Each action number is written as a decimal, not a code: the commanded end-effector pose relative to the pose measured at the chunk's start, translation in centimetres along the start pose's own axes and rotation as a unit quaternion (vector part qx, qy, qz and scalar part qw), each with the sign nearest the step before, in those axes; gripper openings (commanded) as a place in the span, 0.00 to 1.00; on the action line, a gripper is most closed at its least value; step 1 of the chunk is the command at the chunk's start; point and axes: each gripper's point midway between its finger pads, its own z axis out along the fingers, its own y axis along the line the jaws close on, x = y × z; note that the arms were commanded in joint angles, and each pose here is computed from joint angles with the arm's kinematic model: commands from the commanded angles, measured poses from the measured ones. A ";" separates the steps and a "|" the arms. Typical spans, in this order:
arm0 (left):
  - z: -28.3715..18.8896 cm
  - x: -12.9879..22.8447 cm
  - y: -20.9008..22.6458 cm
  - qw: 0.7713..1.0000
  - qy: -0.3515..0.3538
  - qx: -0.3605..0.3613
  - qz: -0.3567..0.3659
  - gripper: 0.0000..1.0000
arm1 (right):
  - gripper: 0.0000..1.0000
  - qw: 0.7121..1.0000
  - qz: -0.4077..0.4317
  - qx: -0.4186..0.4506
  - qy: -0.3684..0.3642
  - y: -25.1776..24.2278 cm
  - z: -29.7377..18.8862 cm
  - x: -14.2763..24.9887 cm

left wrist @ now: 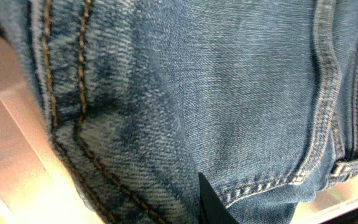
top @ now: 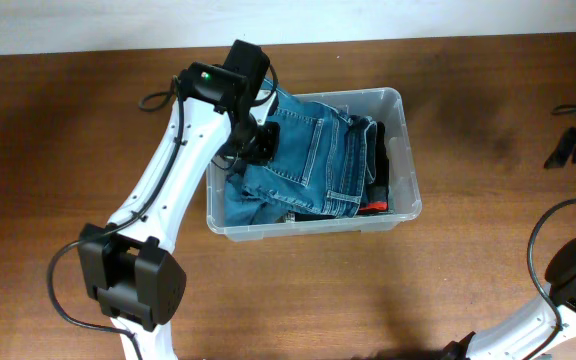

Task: Pack container
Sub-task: 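Lower the jeans onto the garments in the bin and release, then press the jeans flat inside the bin with the left gripper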

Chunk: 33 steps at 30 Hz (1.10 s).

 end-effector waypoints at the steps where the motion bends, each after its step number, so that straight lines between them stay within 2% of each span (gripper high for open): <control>1: 1.1 1.7 0.6 0.999 0.026 -0.012 -0.036 0.09 | 0.98 1.000 0.001 -0.001 -0.004 0.0 -0.2 0.0; 2: 1.4 2.0 0.7 0.999 0.033 -0.014 -0.037 0.09 | 0.98 1.000 0.001 -0.001 -0.004 0.0 -0.2 0.0; 3: 1.6 2.4 0.8 0.998 0.041 -0.015 -0.039 0.22 | 0.98 1.000 0.001 -0.001 -0.004 0.0 -0.2 0.0; 4: 1.6 2.6 0.8 0.998 0.044 -0.016 -0.039 0.26 | 0.98 1.000 0.001 -0.001 -0.004 0.0 -0.2 0.0; 6: 1.5 2.9 0.9 0.998 0.050 -0.018 -0.040 0.50 | 0.98 1.000 0.001 -0.001 -0.004 0.0 -0.2 0.0; 8: 1.5 3.2 1.0 0.997 0.056 -0.021 -0.041 0.67 | 0.98 1.000 0.001 -0.001 -0.004 0.0 -0.2 0.0; 10: 1.4 3.5 1.3 0.997 0.062 -0.030 -0.042 0.77 | 0.98 1.000 0.001 -0.001 -0.004 0.0 -0.2 0.0; 11: 1.4 3.8 1.4 0.996 0.067 -0.031 -0.042 0.78 | 0.98 1.000 0.001 -0.001 -0.004 0.0 -0.2 0.0; 13: 1.4 3.9 1.4 0.996 0.068 -0.033 -0.042 0.75 | 0.98 1.000 0.001 -0.001 -0.004 0.0 -0.2 0.0; 14: 1.4 3.5 1.3 0.997 0.061 -0.032 -0.042 0.66 | 0.99 1.000 0.001 -0.001 -0.004 0.0 -0.2 0.0; 18: -0.1 2.6 1.6 0.997 0.030 -0.048 -0.052 0.48 | 0.98 1.000 0.001 -0.001 -0.004 0.0 -0.2 0.0; 22: -3.7 1.1 2.8 0.993 -0.040 -0.089 -0.073 0.49 | 0.98 1.000 0.001 -0.001 -0.004 0.0 -0.2 0.0; 27: -4.9 0.7 2.8 0.991 -0.065 -0.091 -0.075 0.62 | 0.98 1.000 0.001 -0.001 -0.004 0.0 -0.2 0.0; 29: -5.0 -0.6 2.6 0.990 -0.091 -0.084 -0.074 0.61 | 0.98 1.000 0.001 -0.001 -0.004 0.0 -0.2 0.0; 30: -5.1 -1.2 2.4 0.989 -0.104 -0.081 -0.073 0.56 | 0.98 1.000 0.001 -0.001 -0.004 0.0 -0.2 0.0; 31: -5.2 -2.1 2.3 0.987 -0.121 -0.076 -0.071 0.48 | 0.98 1.000 0.001 -0.001 -0.004 0.0 -0.2 0.0; 33: -5.3 -3.6 2.0 0.984 -0.148 -0.069 -0.070 0.19 | 0.98 1.000 0.001 -0.001 -0.004 0.0 -0.2 0.0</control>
